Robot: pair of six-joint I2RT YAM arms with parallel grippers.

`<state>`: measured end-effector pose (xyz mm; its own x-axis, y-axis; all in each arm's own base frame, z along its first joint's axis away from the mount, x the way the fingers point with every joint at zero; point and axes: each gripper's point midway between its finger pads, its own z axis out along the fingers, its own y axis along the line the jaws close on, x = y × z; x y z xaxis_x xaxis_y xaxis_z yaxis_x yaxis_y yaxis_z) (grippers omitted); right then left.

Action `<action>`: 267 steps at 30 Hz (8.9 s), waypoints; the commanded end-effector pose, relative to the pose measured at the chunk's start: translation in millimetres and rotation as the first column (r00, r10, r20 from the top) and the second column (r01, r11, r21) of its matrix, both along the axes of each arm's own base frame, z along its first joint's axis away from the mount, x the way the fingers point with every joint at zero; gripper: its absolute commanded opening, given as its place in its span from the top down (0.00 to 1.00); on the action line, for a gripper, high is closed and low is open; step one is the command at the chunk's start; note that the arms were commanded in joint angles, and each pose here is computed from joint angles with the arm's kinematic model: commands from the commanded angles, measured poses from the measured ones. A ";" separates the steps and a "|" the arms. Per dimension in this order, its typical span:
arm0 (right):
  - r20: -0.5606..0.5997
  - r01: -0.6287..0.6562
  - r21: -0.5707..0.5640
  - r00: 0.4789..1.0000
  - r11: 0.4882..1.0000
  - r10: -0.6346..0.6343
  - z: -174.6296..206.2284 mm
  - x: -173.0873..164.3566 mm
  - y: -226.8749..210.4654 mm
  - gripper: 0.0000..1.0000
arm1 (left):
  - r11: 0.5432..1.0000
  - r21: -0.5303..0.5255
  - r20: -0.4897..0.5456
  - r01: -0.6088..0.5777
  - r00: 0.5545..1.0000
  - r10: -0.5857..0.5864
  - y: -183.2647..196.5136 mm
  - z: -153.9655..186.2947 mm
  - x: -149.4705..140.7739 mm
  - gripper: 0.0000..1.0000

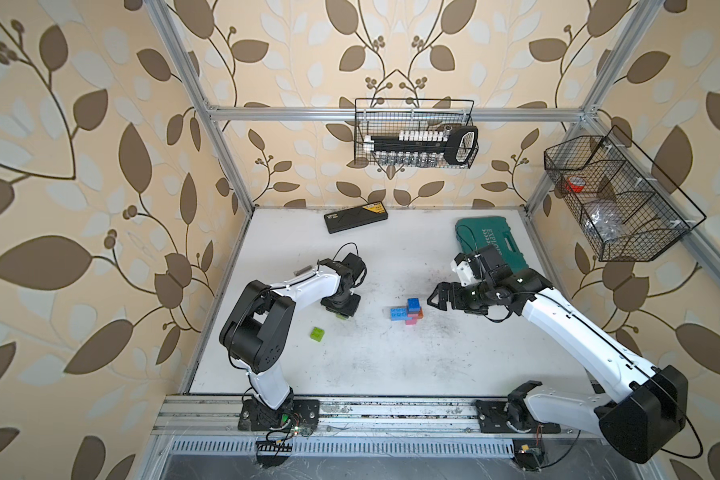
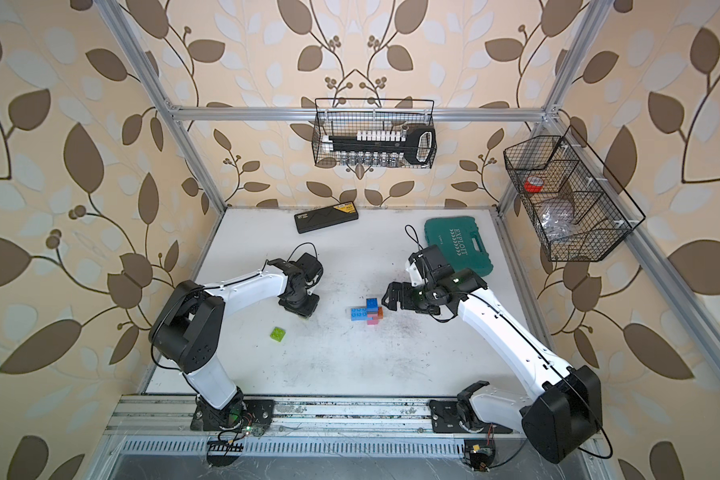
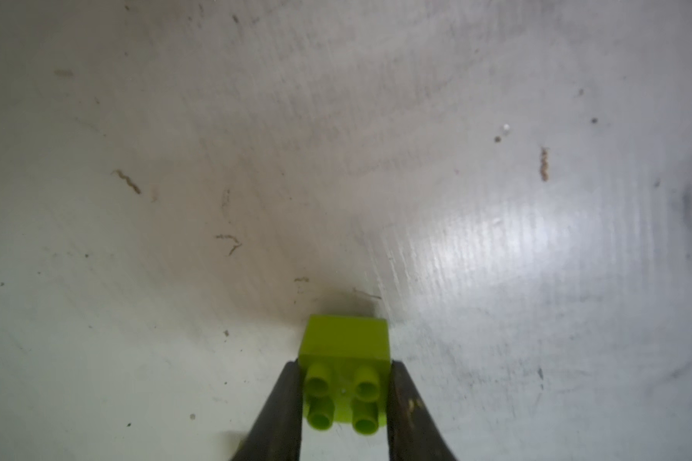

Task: Assemble the number 4 with lego
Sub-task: Pick up the lego brick from the center of the board, then assemble the lego brick with the lego brick.

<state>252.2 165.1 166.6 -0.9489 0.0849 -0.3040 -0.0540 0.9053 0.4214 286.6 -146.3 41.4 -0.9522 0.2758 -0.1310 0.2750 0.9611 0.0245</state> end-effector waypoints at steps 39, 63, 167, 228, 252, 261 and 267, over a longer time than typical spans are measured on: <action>-0.007 -0.067 0.105 0.998 0.992 0.068 -30.3 31.1 30.5 0.40 | 0.927 -0.270 0.009 -0.260 0.962 0.272 -140.5 113.6 -32.7 1.00; 0.004 -0.094 0.046 0.996 0.995 0.094 -33.5 37.6 52.1 0.54 | 0.929 -0.272 -0.013 -0.251 0.966 0.258 -151.7 104.1 -29.4 1.00; -0.091 0.134 -0.071 0.986 0.988 -0.140 -74.2 1.0 33.7 0.86 | 0.940 -0.199 -0.013 -0.278 0.960 0.281 -165.4 71.3 -15.6 1.00; -0.104 0.144 -0.078 0.983 0.986 -0.152 -87.1 -8.9 29.5 0.90 | 0.968 -0.010 -0.019 -0.251 0.968 0.251 -172.0 34.1 -21.3 1.00; -0.109 0.142 -0.079 0.983 0.987 -0.150 -91.1 -13.3 28.4 0.91 | 0.974 0.030 -0.048 -0.226 0.973 0.228 -177.8 17.9 -28.2 1.00; -0.108 0.146 -0.081 0.982 0.986 -0.154 -91.0 -14.2 26.9 0.91 | 0.973 -0.016 -0.007 -0.229 0.973 0.229 -181.2 36.7 -21.4 0.90; -0.106 0.147 -0.081 0.982 0.986 -0.155 -90.4 -14.7 26.5 0.91 | 0.973 -0.038 -0.001 -0.226 0.974 0.226 -183.6 41.3 -20.3 0.76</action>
